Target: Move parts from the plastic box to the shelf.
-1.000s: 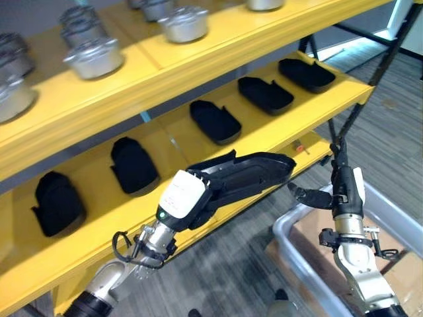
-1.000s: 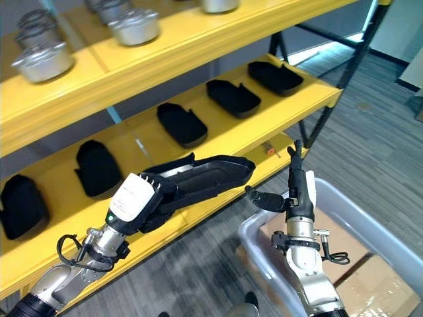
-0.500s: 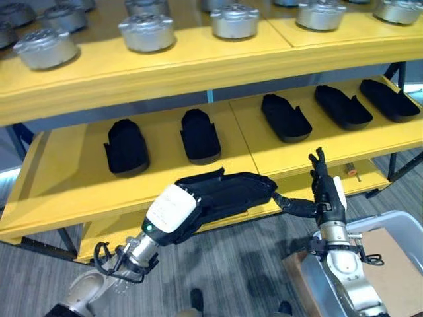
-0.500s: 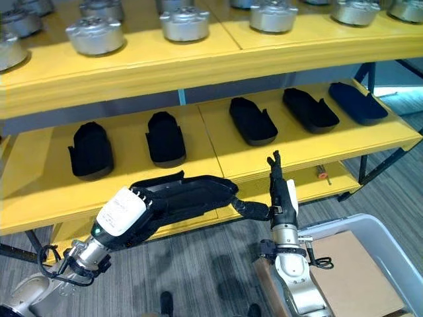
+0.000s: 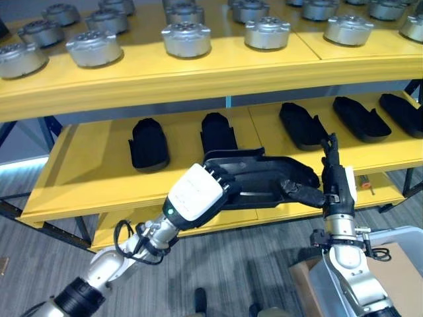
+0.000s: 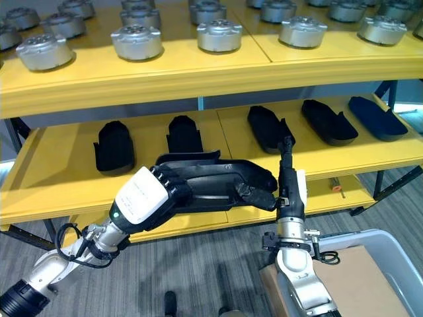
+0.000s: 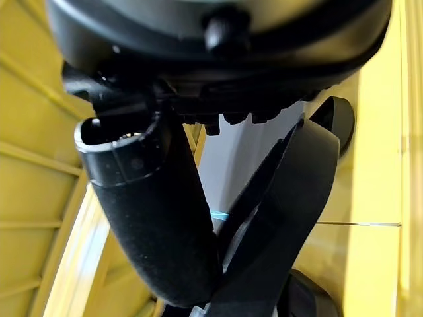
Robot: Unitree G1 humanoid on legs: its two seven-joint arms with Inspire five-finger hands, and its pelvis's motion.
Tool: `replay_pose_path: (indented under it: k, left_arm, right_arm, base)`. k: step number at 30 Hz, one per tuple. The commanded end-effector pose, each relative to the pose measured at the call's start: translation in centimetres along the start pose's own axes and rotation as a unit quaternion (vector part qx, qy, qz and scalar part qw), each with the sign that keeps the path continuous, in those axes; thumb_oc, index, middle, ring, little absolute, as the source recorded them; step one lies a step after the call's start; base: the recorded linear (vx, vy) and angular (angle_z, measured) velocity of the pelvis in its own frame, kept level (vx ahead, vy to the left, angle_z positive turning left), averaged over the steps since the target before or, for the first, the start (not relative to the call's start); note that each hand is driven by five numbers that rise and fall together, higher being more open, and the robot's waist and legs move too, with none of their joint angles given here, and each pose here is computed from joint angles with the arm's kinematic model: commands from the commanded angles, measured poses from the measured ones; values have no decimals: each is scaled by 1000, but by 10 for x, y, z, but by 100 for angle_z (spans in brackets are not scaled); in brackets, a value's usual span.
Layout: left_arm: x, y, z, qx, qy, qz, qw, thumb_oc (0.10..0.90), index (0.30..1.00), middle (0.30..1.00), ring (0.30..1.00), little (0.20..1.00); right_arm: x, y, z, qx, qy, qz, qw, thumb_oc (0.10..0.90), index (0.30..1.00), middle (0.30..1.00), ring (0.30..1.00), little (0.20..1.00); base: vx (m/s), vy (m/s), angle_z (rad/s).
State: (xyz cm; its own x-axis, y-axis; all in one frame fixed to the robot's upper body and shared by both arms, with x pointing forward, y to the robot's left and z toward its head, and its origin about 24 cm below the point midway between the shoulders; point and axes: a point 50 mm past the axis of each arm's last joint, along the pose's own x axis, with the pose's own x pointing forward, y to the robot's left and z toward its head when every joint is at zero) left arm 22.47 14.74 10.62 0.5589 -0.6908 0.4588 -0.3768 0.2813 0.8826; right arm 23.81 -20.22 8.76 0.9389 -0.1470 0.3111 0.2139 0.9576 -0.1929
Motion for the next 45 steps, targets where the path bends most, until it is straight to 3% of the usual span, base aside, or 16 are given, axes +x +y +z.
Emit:
replay_pose_path:
  k: [1,9,12,17,22,24,28,37,45]
  left_arm:
    - [36,64,-16,2,22,242,970,400,300,300,300,300]
    - [29,61,-11,18,10,237,971,400,300,300,300,300]
    - [30,67,-14,62,1,242,968,400,300,300,300,300]
    - [32,75,-23,97,21,282,954,400,300,300,300,300]
    - [28,77,-29,120,26,276,953,400,300,300,300,300]
    - [29,79,-28,138,-6,271,953,400,300,300,300,300]
    - [20,84,-27,146,-28,276,950,400,300,300,300,300]
    - [-19,91,-41,172,53,293,939,400,300,300,300,300]
    - [-9,75,-42,129,90,279,947,400,300,300,300,300]
  right_arm:
    - [12,3,39,2,-120,9,993,900,1000,1000,1000,1000]
    - [6,-5,32,-24,-124,-17,992,900,1000,1000,1000,1000]
    - [6,-14,37,-95,-167,-36,981,900,1000,1000,1000,1000]
    - [12,-24,52,-121,-223,-48,966,900,1000,1000,1000,1000]
    - [14,-30,48,-126,-228,-57,964,900,1000,1000,1000,1000]
    - [7,-28,50,-183,-265,-77,944,900,1000,1000,1000,1000]
    - [9,-26,59,-189,-265,-76,942,900,1000,1000,1000,1000]
    - [19,-2,61,-162,-251,-55,953,900,1000,1000,1000,1000]
    - [18,-6,56,-169,-245,-48,953,900,1000,1000,1000,1000]
  base:
    - [12,-70,13]
    - [1,90,30]
    - [115,258,-16]
    - [96,522,-5]
    - [74,455,-30]
    - [62,589,18]
    - [49,374,0]
    - [24,255,-68]
    - [66,61,19]
